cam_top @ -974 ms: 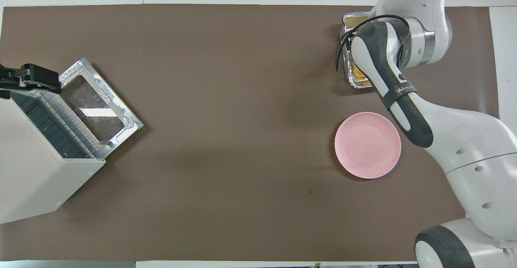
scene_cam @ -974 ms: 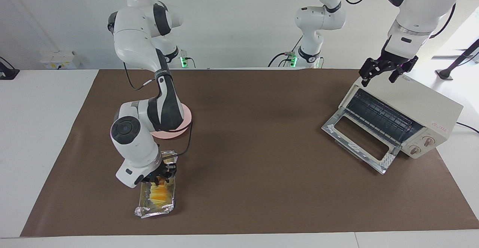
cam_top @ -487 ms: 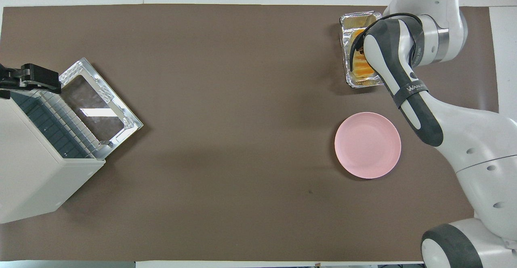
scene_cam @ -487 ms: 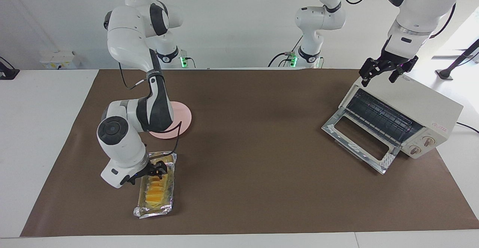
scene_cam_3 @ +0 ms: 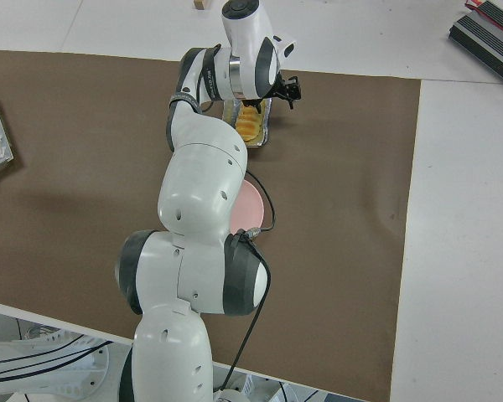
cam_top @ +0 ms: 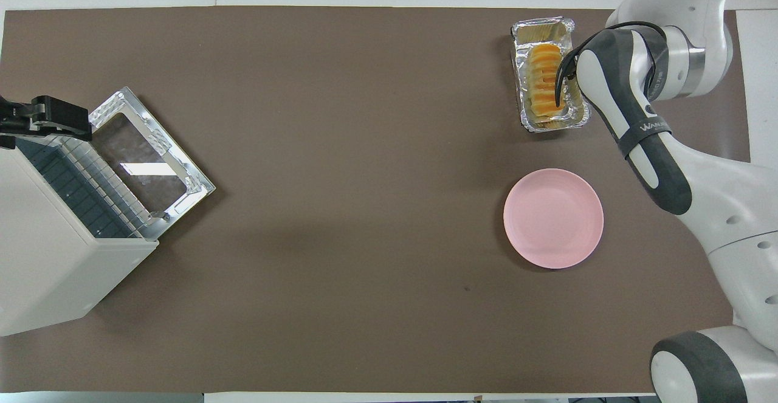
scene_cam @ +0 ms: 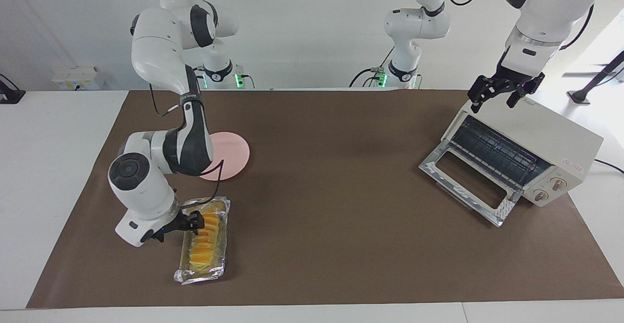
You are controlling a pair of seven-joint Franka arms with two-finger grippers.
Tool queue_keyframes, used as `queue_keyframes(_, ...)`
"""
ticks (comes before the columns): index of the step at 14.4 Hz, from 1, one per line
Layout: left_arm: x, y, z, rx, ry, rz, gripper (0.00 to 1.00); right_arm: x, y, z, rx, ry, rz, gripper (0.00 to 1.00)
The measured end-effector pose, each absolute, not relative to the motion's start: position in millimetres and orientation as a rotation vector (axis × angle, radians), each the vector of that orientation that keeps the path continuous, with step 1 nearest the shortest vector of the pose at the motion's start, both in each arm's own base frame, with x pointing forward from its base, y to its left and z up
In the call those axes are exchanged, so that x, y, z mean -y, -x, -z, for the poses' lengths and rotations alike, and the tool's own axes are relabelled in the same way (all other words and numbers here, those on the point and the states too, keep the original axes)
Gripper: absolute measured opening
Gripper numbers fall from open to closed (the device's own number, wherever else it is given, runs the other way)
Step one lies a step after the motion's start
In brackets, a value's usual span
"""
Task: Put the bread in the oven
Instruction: 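Lower the bread into the foil tray and open the right gripper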
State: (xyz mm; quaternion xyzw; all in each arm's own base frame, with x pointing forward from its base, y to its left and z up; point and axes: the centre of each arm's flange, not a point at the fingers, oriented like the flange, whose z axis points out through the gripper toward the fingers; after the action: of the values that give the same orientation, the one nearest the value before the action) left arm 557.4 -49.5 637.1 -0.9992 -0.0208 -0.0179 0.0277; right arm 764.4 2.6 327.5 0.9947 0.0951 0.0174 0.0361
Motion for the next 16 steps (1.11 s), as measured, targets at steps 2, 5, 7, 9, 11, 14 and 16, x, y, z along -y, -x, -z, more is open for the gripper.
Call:
queue_keyframes(2,49.5,-557.4,-637.0,0.064,3.085,0.055,1.00,-6.1,-764.0,-323.2,-0.287,-3.077,-0.064,0.79)
queue_keyframes(5,49.5,-557.4,-637.1,0.064,3.085,0.055,1.00,-5.1,-764.0,-321.8,-0.270,-3.101,-0.072,0.60)
queue_keyframes(7,49.5,-557.4,-637.1,0.064,3.085,0.055,1.00,-5.2,-763.7,-319.1,-0.247,-3.133,-0.081,0.37)
queue_keyframes(9,49.5,-557.4,-637.1,0.064,3.085,0.055,1.00,-7.1,-762.7,-316.5,-0.228,-3.165,-0.085,0.20)
queue_keyframes(11,49.5,-557.4,-637.1,0.064,3.085,0.055,1.00,-7.8,-762.1,-316.5,-0.223,-3.173,-0.086,0.02)
queue_keyframes(14,49.5,-557.4,-637.0,0.064,3.085,0.055,1.00,-8.2,-761.7,-317.6,-0.224,-3.173,-0.087,0.02)
queue_keyframes(16,49.5,-557.4,-637.1,0.064,3.085,0.055,1.00,-12.3,-760.8,-321.4,-0.233,-3.173,-0.081,0.02)
